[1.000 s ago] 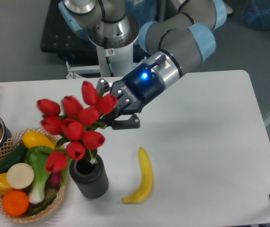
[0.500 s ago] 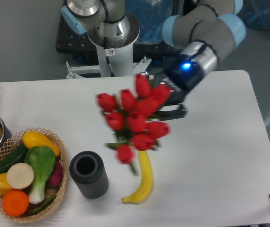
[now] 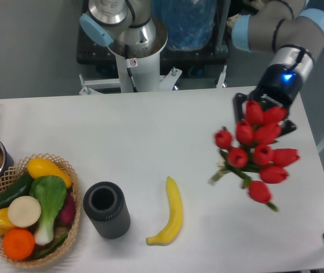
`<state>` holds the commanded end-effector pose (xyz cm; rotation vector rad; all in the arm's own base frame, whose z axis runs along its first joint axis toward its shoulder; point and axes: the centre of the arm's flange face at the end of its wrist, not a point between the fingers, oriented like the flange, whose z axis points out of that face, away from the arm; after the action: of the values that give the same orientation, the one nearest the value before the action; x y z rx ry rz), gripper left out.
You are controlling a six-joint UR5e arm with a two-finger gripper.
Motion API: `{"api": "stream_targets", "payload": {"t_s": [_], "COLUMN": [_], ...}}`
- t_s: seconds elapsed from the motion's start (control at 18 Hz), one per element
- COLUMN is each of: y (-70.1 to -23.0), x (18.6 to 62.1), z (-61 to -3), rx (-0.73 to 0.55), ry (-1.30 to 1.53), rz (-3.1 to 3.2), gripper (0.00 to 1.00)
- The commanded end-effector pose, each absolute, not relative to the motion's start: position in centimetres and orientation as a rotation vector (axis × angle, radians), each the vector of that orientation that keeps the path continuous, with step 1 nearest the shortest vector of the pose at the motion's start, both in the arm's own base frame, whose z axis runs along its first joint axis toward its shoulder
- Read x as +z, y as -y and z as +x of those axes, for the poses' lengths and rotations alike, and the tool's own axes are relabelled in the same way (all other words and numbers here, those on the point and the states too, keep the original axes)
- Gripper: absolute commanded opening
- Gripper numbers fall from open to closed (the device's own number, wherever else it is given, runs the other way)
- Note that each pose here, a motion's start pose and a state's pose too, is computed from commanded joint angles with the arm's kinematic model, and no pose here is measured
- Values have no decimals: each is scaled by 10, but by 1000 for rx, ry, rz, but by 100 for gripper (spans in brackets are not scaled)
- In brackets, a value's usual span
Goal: Pick up the flowers from the vase
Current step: 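Carry the held tulips away from the vase and hold them raised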
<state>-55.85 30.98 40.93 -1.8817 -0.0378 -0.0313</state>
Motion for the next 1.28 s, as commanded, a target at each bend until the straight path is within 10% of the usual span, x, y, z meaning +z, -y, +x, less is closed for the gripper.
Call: {"api": "stream_targets", "payload": {"t_s": [0.56,1.28], "y": [-261,-287], "x": [375,377], "z": [-558,-538], "rx": [227,199], "ry": [50,38], "rz": [-2360,-2893], "gripper": [0,5]}}
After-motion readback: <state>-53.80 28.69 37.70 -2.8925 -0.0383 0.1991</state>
